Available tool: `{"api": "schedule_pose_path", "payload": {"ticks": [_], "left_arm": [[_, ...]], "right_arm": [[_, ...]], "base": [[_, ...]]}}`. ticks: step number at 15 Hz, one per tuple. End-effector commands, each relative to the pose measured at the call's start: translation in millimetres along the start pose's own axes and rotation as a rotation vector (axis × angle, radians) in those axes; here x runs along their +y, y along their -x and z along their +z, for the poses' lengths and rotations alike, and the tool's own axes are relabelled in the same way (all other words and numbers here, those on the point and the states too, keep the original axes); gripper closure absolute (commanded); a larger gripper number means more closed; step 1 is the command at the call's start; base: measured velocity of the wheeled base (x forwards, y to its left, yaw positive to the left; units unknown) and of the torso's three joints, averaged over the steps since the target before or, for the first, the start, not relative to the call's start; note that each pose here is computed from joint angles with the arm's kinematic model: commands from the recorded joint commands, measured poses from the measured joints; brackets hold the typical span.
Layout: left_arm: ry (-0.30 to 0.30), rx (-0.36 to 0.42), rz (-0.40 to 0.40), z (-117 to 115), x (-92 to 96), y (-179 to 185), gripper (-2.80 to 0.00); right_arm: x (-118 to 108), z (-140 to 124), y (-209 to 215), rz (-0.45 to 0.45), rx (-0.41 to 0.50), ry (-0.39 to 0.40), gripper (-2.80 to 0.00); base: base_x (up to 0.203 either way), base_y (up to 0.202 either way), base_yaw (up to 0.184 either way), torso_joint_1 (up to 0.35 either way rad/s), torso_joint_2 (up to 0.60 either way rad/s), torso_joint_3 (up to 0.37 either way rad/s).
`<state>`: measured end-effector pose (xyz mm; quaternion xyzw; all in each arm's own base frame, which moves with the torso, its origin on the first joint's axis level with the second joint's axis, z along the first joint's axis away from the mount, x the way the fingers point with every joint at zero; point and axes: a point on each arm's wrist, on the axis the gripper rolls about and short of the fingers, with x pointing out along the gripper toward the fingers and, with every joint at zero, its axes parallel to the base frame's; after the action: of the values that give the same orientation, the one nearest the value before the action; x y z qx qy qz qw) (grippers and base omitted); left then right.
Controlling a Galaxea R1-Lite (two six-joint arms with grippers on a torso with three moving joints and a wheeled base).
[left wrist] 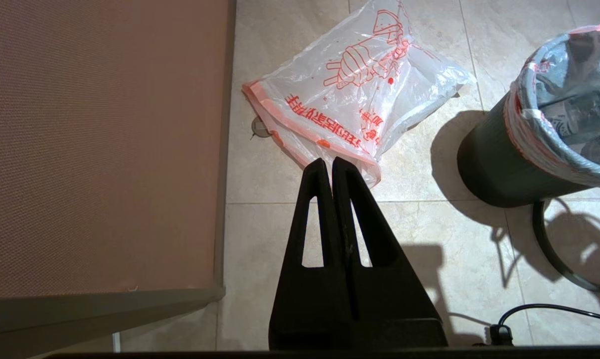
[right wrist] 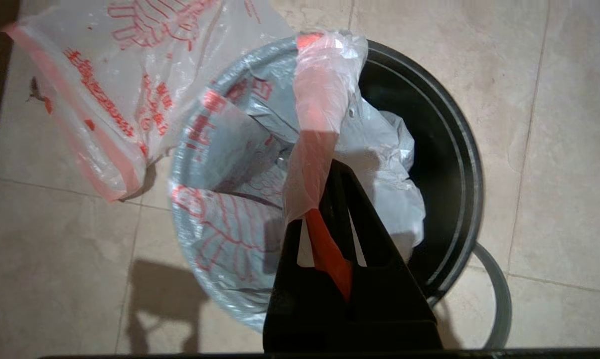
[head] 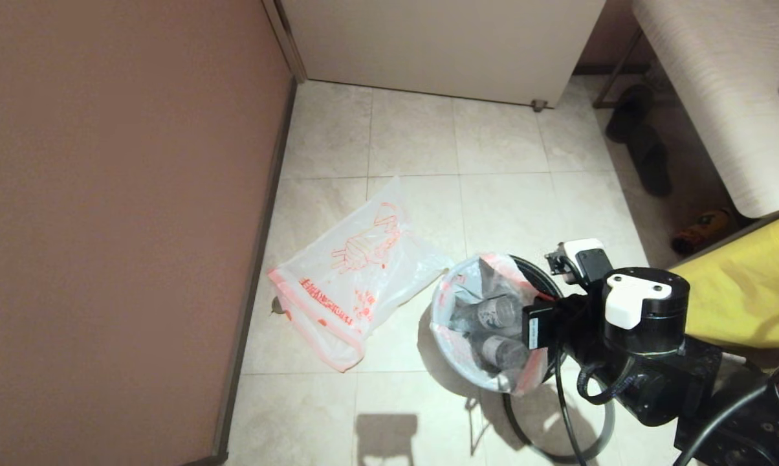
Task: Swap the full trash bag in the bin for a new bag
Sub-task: Place the trash bag on the floor
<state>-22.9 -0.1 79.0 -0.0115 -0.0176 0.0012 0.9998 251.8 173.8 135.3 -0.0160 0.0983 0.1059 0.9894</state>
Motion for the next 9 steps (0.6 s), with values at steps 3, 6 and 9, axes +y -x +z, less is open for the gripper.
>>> {"api": "schedule_pose_path", "payload": {"ticks": [3,6,9], "left_arm": [[0.002,0.000,0.000,0.1,0.0,-0.1,0.00],[0.000,0.000,0.002,0.1,0.0,-0.1,0.00],[0.000,0.000,0.000,0.1,0.0,-0.1,0.00]], "right_arm": [[21.0,19.3,14.8,0.078,-0.039,-0.003,0.00],[28.7,39.7,27.3,0.115,-0.076,-0.011,0.00],[27.6,47.1,42.6,0.135,-0.052,0.003,0.00]], "base": [[0.000,0.000,0.000,0.000,0.00,0.000],[0.000,0.000,0.000,0.000,0.00,0.000],[0.000,0.000,0.000,0.000,0.00,0.000]]}}
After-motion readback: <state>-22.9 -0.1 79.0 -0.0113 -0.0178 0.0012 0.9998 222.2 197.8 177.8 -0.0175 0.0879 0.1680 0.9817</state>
